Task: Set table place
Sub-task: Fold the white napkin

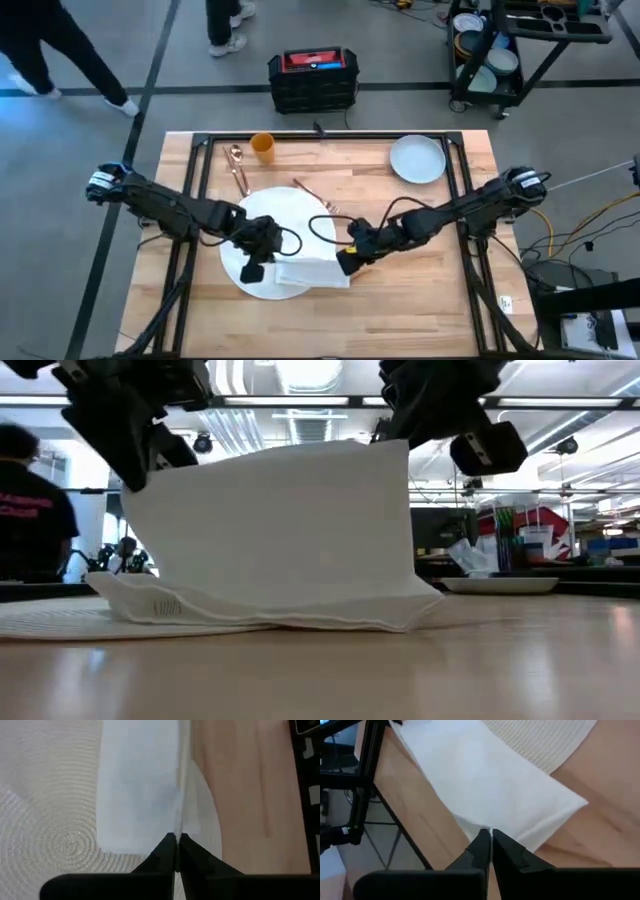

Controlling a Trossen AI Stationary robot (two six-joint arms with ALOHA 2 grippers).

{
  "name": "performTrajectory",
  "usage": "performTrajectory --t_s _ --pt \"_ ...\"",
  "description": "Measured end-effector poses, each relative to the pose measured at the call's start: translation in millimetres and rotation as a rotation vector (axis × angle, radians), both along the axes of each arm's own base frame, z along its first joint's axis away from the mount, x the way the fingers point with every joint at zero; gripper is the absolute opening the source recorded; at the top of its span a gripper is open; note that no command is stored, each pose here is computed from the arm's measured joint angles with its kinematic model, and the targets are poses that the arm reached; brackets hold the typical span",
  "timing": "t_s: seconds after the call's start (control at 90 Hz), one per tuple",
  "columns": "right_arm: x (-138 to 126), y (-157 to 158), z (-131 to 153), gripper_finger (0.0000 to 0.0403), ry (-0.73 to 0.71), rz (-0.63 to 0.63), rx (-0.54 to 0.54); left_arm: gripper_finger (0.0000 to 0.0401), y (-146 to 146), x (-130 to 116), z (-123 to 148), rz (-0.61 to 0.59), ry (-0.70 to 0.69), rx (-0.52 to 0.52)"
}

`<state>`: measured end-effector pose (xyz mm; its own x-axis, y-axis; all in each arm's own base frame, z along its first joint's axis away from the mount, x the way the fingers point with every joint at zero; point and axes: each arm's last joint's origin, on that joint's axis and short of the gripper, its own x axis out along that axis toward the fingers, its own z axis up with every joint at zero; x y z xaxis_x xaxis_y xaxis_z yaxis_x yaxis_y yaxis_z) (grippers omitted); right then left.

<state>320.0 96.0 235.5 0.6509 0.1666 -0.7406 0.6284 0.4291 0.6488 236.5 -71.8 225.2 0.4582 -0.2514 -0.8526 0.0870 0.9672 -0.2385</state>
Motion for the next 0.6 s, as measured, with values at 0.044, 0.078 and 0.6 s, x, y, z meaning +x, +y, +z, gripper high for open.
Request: performTrajectory --t_s 0.044,0.078,0.6 --pt "-0.7 2.4 -1.1 0.0 0.006 -0.001 0.004 0.0 -0.4 -1.2 -3.3 0.003 0.006 -0.002" --pt "-1.2 4.1 -1.1 0.0 0.007 -0.003 0.011 0.0 -0.7 -2.0 -5.7 0.006 0.01 -0.004" --pt "-4.1 14.3 -3.2 0.0 -0.004 -0.046 0.056 0.0 -2.3 0.3 -8.4 -0.015 -0.037 -0.013"
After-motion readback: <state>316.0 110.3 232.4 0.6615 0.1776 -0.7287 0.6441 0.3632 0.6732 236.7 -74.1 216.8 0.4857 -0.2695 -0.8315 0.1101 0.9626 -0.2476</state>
